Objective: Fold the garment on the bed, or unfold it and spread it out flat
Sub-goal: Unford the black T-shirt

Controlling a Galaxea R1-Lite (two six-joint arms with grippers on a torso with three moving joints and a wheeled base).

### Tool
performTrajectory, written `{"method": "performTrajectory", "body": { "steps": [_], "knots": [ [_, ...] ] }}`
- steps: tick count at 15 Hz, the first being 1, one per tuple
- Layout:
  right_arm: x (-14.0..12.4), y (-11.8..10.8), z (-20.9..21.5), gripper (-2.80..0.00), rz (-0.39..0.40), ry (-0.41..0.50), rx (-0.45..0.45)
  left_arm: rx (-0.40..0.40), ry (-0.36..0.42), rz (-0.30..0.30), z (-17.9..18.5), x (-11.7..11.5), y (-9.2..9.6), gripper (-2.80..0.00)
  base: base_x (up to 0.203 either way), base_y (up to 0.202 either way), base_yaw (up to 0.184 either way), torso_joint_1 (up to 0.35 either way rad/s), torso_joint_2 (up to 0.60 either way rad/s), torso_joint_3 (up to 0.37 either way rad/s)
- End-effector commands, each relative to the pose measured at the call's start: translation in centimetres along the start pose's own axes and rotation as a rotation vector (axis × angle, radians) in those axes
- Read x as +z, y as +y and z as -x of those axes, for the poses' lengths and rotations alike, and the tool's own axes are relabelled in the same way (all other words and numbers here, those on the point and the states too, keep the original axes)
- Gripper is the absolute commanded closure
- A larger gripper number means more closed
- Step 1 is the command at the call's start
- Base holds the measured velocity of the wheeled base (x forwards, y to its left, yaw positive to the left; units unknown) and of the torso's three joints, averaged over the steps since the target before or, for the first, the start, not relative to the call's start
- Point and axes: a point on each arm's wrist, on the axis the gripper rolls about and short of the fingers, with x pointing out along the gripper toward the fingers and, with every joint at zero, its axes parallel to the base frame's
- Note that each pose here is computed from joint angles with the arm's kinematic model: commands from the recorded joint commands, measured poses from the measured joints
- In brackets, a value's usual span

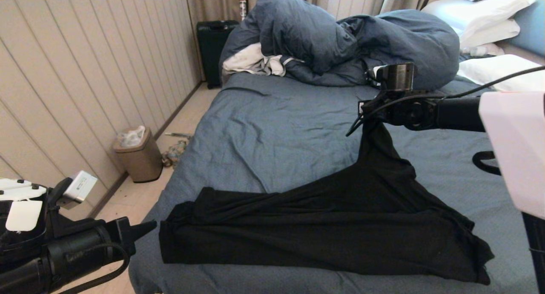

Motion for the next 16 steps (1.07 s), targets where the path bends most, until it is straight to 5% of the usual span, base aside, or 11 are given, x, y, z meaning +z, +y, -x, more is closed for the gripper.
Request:
{"method": "performTrajectory", "body": {
  "steps": [1, 3, 4, 8, 11, 12, 16],
  "knots": [
    [-1.7, 0.8, -1.3, 0.00, 0.017, 0.029, -0.007, -0.002, 0.000, 0.003, 0.0, 0.0, 0.0, 0.00, 0.000, 0.000, 0.000, 0.000, 0.00, 0.000],
    [-1.9, 0.8, -1.4, 0.00, 0.017, 0.035, -0.012, -0.003, 0.000, 0.003, 0.0, 0.0, 0.0, 0.00, 0.000, 0.000, 0.000, 0.000, 0.00, 0.000],
    [-1.7, 0.8, -1.3, -2.80, 0.019, 0.030, -0.022, -0.004, -0.001, 0.002, 0.0, 0.0, 0.0, 0.00, 0.000, 0.000, 0.000, 0.000, 0.00, 0.000],
    [-0.6, 0.4, -0.9, -2.80, -0.003, -0.033, -0.024, -0.004, -0.001, 0.002, 0.0, 0.0, 0.0, 0.00, 0.000, 0.000, 0.000, 0.000, 0.00, 0.000],
    [-1.3, 0.5, 0.0, -2.80, -0.033, 0.011, -0.034, -0.005, -0.003, 0.002, 0.1, 0.0, 0.0, 0.00, 0.000, 0.000, 0.000, 0.000, 0.00, 0.000],
    [-2.4, 0.8, 0.4, 0.00, -0.032, 0.054, -0.029, -0.004, -0.003, 0.003, 0.1, 0.0, 0.0, 0.00, 0.000, 0.000, 0.000, 0.000, 0.00, 0.000],
    [-8.4, 1.0, 3.4, 0.00, 0.073, 0.310, 0.012, -0.005, 0.001, 0.001, 0.0, 0.0, 0.0, 0.00, 0.000, 0.000, 0.000, 0.000, 0.00, 0.000]
  ]
}}
